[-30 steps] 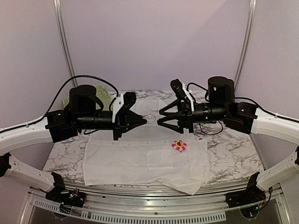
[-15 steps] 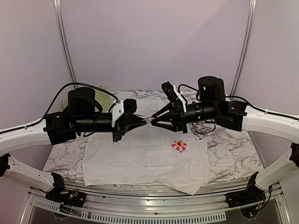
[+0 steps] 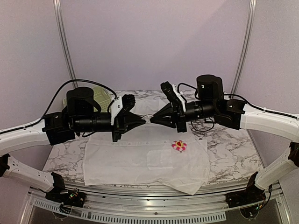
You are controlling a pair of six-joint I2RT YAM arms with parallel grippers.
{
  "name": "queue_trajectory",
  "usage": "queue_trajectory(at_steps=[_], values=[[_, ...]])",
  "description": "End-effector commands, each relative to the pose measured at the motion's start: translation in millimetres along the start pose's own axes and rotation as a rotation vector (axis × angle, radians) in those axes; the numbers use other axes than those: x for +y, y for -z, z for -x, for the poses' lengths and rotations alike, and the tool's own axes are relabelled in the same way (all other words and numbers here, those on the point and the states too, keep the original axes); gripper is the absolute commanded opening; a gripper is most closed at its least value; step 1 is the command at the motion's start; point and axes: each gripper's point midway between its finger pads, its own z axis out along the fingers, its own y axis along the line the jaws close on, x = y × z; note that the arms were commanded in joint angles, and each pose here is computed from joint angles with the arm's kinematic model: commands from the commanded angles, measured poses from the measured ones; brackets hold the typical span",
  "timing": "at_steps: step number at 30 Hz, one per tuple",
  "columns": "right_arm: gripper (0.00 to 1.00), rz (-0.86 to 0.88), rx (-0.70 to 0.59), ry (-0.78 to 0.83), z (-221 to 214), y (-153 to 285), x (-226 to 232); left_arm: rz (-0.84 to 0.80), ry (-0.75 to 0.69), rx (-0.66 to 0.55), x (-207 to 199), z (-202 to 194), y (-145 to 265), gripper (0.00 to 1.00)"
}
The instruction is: Pin the brooch onto the clothing
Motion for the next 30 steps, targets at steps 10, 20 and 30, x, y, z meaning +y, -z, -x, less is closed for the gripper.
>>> queue_trajectory(at_steps=[10, 20, 30], values=[[0.00, -0.266, 0.023, -0.134, -24, 15, -46, 0.103, 0.089, 0.085, 10, -29, -6, 0.76], [0.00, -0.629, 0.144, -0.332, -106, 64, -125, 0.195, 0.130, 0.438, 19, -175, -7, 0.81], [0.00, -0.749, 0.214, -0.362, -144, 76, -192, 0.265, 0.318, 0.518, 8, -242, 0, 0.78]])
